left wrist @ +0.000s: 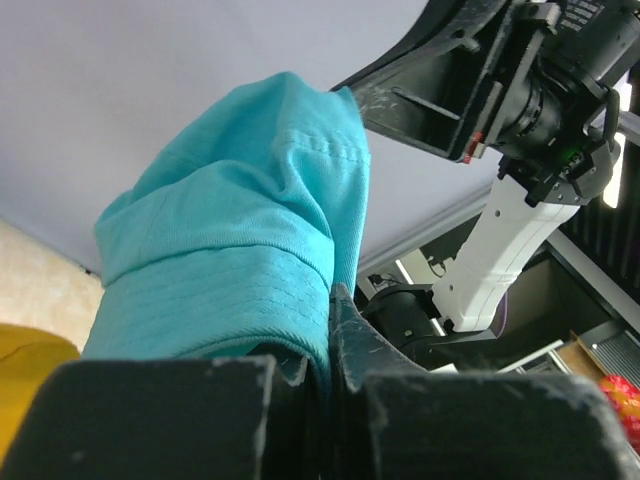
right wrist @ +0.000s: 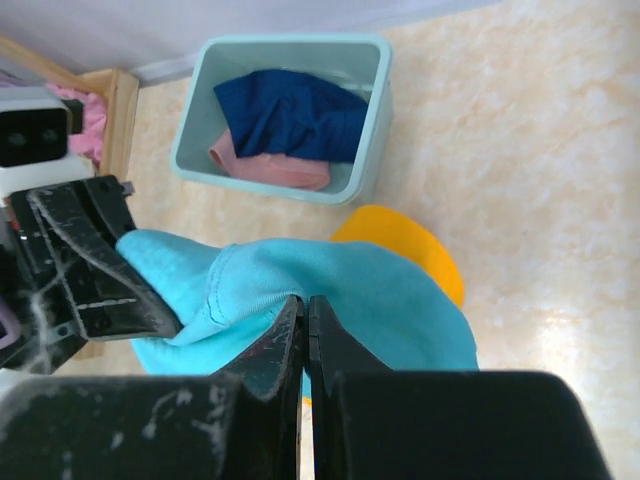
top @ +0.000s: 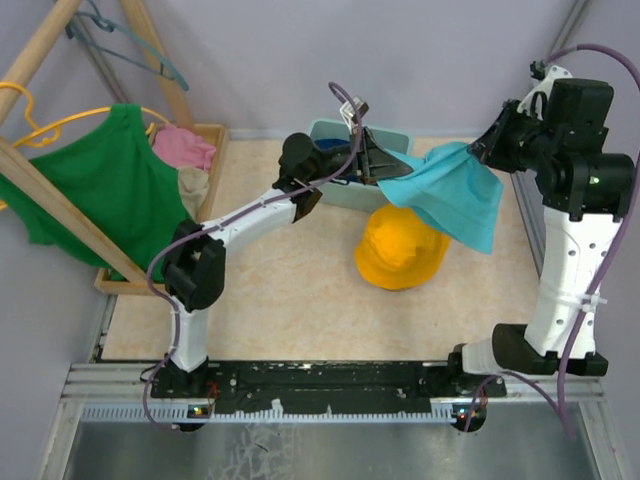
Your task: Stack the hats
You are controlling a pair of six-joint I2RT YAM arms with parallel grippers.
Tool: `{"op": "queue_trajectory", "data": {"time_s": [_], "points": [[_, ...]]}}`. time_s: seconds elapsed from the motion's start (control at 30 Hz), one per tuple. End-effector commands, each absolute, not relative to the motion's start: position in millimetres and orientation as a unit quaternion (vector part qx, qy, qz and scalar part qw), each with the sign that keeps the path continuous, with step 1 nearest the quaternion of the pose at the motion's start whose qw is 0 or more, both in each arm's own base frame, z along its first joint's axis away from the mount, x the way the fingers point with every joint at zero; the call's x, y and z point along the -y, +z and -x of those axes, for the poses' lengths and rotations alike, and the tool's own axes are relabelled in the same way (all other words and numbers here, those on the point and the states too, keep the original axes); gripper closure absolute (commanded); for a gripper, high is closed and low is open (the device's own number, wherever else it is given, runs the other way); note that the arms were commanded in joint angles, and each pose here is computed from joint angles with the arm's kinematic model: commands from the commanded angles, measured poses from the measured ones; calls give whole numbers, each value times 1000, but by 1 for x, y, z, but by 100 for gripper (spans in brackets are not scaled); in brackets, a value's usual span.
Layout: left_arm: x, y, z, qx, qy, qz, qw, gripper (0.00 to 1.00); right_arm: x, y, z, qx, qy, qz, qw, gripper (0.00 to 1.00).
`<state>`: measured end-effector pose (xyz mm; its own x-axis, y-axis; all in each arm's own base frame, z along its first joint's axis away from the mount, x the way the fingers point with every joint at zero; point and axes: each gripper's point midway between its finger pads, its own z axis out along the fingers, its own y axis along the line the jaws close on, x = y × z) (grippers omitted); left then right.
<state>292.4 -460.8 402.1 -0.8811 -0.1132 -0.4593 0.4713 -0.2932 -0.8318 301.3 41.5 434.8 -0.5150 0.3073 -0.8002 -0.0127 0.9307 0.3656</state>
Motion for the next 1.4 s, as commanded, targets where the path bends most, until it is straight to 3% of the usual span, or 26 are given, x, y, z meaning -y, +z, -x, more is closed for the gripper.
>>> {"op": "queue_trajectory", "data": {"time_s": [0.0, 0.2, 0.57, 0.83, 1.1, 1.37], "points": [[463, 402, -268, -517, -802, -240, 178, 100, 10, 529, -292, -751, 44, -104, 650, 100], [475, 398, -278, -466, -813, -274, 218, 100, 21, 543, -287, -727, -10, -97, 680, 100], [483, 347, -322, -455, -810, -274, 249, 100, 11, 470, -306, -747, -2, -71, 661, 100], [488, 352, -353, -455, -805, -271, 267, 100, 12, 475, -313, -739, -9, -63, 671, 100], [474, 340, -351, -452, -804, -267, 278, 100, -6, 463, -319, -742, 2, -28, 670, 100], [489, 339, -376, -431, -808, -268, 300, 100, 0, 495, -314, -709, -15, -29, 704, 100]]}}
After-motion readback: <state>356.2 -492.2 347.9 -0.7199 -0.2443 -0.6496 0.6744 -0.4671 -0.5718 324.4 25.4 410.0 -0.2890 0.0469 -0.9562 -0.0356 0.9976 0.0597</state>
